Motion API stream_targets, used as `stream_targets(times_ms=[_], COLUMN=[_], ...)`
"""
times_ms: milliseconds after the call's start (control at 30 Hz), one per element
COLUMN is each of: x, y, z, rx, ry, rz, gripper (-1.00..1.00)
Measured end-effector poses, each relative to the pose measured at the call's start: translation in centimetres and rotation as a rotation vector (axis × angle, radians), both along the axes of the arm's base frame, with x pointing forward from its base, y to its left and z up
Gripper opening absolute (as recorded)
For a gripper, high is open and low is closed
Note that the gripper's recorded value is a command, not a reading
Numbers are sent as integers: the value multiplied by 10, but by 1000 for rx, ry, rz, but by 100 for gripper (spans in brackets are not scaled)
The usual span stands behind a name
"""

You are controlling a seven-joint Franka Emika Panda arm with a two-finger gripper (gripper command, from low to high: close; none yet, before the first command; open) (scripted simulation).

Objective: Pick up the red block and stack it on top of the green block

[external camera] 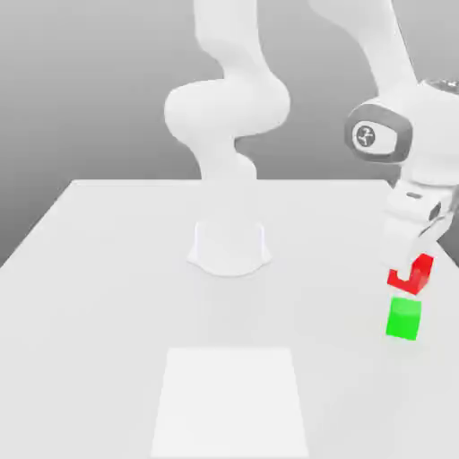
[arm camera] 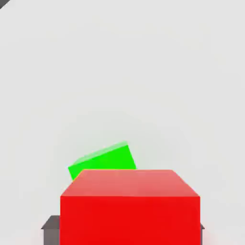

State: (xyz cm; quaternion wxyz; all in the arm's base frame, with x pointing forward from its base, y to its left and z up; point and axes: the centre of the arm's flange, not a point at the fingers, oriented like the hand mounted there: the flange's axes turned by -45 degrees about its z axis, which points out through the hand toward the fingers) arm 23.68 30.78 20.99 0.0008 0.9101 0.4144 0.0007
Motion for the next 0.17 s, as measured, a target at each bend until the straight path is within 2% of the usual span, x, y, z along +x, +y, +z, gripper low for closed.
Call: stream_targets(times_ms=[67,100,167], x=[0,-1,-1], y=[-1,-1,-1], z=[-21,-27,-27], rx=[0,0,0], ry=[0,1,1], rz=[0,1,1], gripper=[-100,100,100])
